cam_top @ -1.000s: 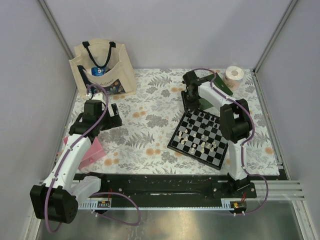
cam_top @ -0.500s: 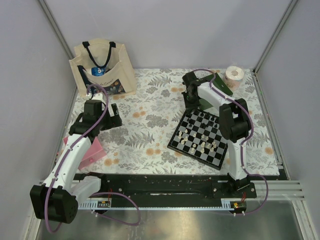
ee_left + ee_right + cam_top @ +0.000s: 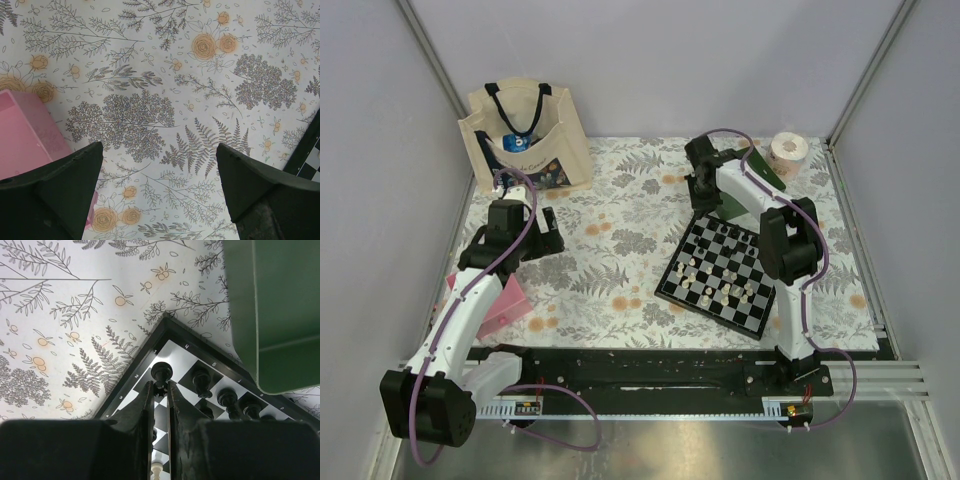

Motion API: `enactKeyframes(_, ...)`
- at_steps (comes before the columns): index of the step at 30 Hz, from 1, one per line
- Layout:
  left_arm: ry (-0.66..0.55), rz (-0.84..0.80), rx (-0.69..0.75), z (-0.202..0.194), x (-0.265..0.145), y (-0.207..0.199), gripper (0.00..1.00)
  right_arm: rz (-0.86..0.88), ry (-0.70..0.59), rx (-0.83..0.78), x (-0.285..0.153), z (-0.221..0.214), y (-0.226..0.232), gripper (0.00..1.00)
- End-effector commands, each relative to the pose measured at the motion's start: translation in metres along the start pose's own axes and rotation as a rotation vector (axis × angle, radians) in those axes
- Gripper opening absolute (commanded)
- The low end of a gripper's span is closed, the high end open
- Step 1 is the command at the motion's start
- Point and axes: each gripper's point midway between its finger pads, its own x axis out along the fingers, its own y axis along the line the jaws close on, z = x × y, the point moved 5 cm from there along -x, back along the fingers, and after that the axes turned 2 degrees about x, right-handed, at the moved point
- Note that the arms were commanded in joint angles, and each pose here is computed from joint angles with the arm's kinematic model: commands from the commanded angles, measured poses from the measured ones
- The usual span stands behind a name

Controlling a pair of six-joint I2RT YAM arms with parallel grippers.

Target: Set up the chess pieces on the board

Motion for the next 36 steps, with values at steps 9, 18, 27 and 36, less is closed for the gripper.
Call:
enactKeyframes(9,-0.068,-0.022,0.006,0.020,-0.007,-0.005,0.99,-0.022,-0.029,0.041,0.005,0.014,-0.007,0.11)
enactKeyframes(18,-0.066,-0.021,0.008,0.020,-0.007,-0.005,0.99,-0.029,-0.008,0.046,0.010,0.008,-0.011,0.12)
enactKeyframes(27,-0.063,-0.020,0.008,0.020,-0.006,-0.005,0.99,-0.018,-0.003,0.046,0.009,0.006,-0.012,0.15)
enactKeyframes(36,-0.062,-0.023,0.006,0.020,-0.006,-0.006,0.99,-0.010,0.010,0.048,0.011,0.003,-0.011,0.30)
